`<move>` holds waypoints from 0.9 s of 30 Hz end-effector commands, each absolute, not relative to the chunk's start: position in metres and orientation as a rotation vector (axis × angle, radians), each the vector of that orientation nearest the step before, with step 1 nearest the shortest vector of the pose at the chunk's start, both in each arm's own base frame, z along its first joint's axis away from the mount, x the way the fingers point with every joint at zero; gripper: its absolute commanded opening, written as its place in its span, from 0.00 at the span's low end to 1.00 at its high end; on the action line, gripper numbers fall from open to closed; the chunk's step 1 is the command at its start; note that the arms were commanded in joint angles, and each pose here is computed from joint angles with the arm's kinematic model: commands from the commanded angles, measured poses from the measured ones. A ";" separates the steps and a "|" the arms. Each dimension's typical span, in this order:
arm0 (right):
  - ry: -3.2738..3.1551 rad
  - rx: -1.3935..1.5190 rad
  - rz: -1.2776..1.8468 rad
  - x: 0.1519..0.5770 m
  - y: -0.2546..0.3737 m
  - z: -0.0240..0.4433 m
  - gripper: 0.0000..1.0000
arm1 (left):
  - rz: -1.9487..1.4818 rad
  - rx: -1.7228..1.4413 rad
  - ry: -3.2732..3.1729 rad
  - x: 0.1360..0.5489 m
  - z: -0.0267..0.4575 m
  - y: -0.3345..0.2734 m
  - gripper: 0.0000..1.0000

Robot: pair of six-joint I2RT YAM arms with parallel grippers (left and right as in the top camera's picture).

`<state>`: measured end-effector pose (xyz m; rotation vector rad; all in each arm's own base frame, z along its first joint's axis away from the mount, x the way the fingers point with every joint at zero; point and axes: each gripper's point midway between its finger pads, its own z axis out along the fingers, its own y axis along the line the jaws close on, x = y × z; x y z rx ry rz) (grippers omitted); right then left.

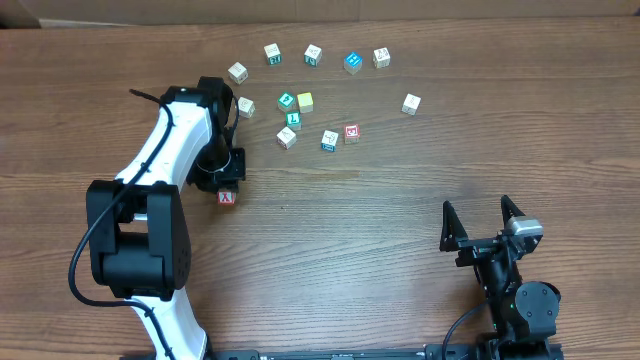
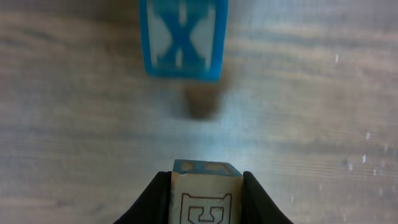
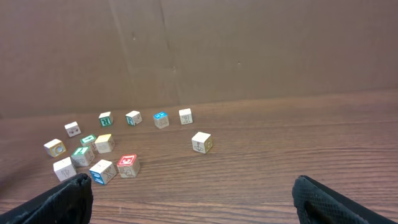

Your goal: Form a horizontal line

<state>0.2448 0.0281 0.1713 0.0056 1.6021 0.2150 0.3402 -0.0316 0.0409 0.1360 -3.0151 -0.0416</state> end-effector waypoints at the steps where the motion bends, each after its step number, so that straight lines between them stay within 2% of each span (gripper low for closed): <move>1: 1.596 -0.004 0.213 0.245 0.029 0.170 1.00 | -0.116 0.173 -3.054 0.350 0.032 -0.022 0.04; 7: 1.596 -0.004 0.213 0.245 0.029 0.170 1.00 | -0.246 0.208 -3.255 0.397 0.028 -0.007 0.05; 15: 1.596 -0.004 0.213 0.245 0.029 0.170 1.00 | -0.161 0.240 -3.442 0.442 0.038 -0.017 0.05; 18: 1.596 -0.004 0.213 0.245 0.029 0.170 1.00 | -0.041 0.215 -3.399 0.432 0.034 -0.029 0.04; 27: 1.596 -0.004 0.213 0.245 0.029 0.170 1.00 | 0.211 0.183 -3.085 0.361 0.028 -0.058 0.04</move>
